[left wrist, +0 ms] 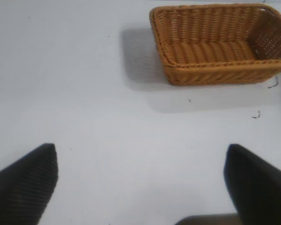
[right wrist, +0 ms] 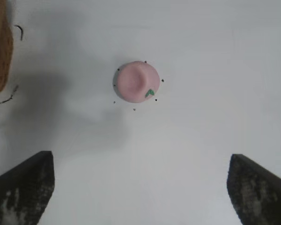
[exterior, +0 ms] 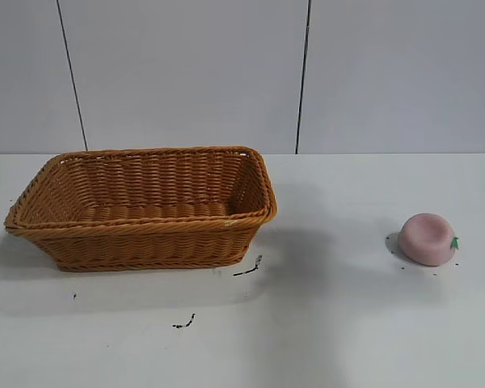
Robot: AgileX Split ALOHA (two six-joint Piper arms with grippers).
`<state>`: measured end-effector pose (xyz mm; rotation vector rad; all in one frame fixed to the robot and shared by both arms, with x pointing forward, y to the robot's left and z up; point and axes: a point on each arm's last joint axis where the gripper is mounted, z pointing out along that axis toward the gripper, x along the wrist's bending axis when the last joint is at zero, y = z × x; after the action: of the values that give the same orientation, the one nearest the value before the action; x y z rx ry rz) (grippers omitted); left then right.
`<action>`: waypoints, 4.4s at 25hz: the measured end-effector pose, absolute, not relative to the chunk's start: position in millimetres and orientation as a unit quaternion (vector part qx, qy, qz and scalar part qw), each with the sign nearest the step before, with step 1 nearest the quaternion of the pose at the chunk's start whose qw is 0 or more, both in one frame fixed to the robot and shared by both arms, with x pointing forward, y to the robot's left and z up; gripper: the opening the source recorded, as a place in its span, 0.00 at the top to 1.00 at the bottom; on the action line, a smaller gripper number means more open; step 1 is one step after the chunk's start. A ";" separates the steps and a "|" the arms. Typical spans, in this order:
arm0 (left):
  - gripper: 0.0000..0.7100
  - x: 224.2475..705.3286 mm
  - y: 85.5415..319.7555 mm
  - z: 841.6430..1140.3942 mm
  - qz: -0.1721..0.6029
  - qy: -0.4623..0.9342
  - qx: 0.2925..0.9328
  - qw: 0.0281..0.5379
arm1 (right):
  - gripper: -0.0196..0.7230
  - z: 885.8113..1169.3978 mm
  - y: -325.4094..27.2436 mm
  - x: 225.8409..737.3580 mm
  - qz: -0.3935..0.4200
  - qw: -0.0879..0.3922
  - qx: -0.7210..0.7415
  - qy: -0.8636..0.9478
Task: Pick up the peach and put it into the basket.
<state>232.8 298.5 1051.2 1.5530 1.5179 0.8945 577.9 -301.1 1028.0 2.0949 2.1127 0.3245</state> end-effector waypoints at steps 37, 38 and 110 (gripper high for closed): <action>0.02 232.8 298.5 1051.2 0.351 0.596 0.610 0.386 | 0.29 885.5 -275.9 644.4 0.057 0.055 0.679 0.730; 0.02 232.8 298.5 1051.2 0.351 0.596 0.610 0.386 | 0.44 885.5 -276.0 644.2 0.056 0.054 0.679 0.730; 0.02 232.8 298.5 1051.2 0.351 0.596 0.610 0.386 | 0.04 1003.0 11.7 668.2 0.218 0.115 0.431 0.868</action>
<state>232.8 298.5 1051.2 1.5530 1.5179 0.8945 668.2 11.7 1003.0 1.2627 2.5450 0.6377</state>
